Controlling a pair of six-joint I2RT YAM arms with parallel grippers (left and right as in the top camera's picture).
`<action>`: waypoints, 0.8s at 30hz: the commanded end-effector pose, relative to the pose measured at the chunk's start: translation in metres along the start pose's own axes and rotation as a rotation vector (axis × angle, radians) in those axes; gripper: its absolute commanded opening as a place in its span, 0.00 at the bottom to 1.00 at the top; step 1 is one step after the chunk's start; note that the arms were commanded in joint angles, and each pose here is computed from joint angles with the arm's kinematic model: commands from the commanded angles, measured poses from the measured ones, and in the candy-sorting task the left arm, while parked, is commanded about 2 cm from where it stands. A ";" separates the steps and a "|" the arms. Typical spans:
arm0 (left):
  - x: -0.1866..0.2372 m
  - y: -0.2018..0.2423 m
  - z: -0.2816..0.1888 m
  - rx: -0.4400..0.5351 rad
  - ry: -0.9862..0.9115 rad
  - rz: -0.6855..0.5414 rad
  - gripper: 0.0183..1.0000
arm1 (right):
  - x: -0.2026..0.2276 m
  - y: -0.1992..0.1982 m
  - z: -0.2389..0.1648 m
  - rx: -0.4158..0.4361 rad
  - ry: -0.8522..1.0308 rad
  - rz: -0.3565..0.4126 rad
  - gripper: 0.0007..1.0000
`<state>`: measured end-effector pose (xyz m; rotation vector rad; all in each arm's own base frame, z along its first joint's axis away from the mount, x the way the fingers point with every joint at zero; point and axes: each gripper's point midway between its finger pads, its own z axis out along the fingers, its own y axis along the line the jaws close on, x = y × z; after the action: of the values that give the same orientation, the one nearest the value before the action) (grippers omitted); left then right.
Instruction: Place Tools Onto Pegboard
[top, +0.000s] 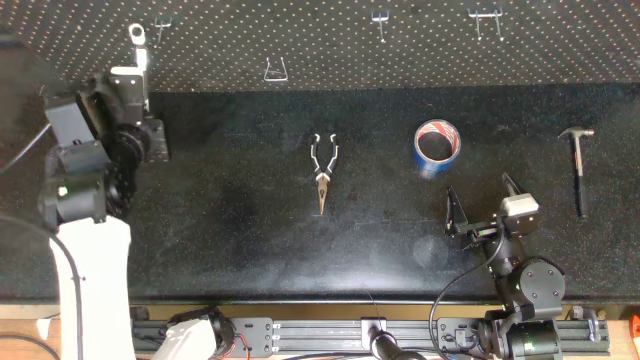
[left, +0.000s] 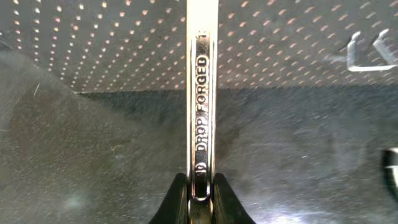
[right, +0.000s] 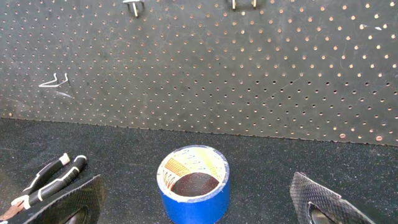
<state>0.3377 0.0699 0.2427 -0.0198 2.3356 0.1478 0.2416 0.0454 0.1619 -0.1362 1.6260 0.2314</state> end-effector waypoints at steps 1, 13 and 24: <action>0.008 -0.004 -0.019 0.001 -0.023 -0.122 0.01 | 0.001 0.001 0.000 -0.005 0.000 0.014 0.97; 0.029 -0.018 0.036 0.074 -0.027 -0.063 0.01 | 0.001 0.001 0.000 -0.005 0.000 0.014 0.98; 0.031 -0.018 0.056 0.085 -0.003 -0.050 0.01 | 0.001 0.001 0.000 -0.005 0.000 0.014 0.98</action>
<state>0.3514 0.0611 0.1838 -0.0564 2.3324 0.0447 0.2416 0.0454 0.1619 -0.1362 1.6260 0.2314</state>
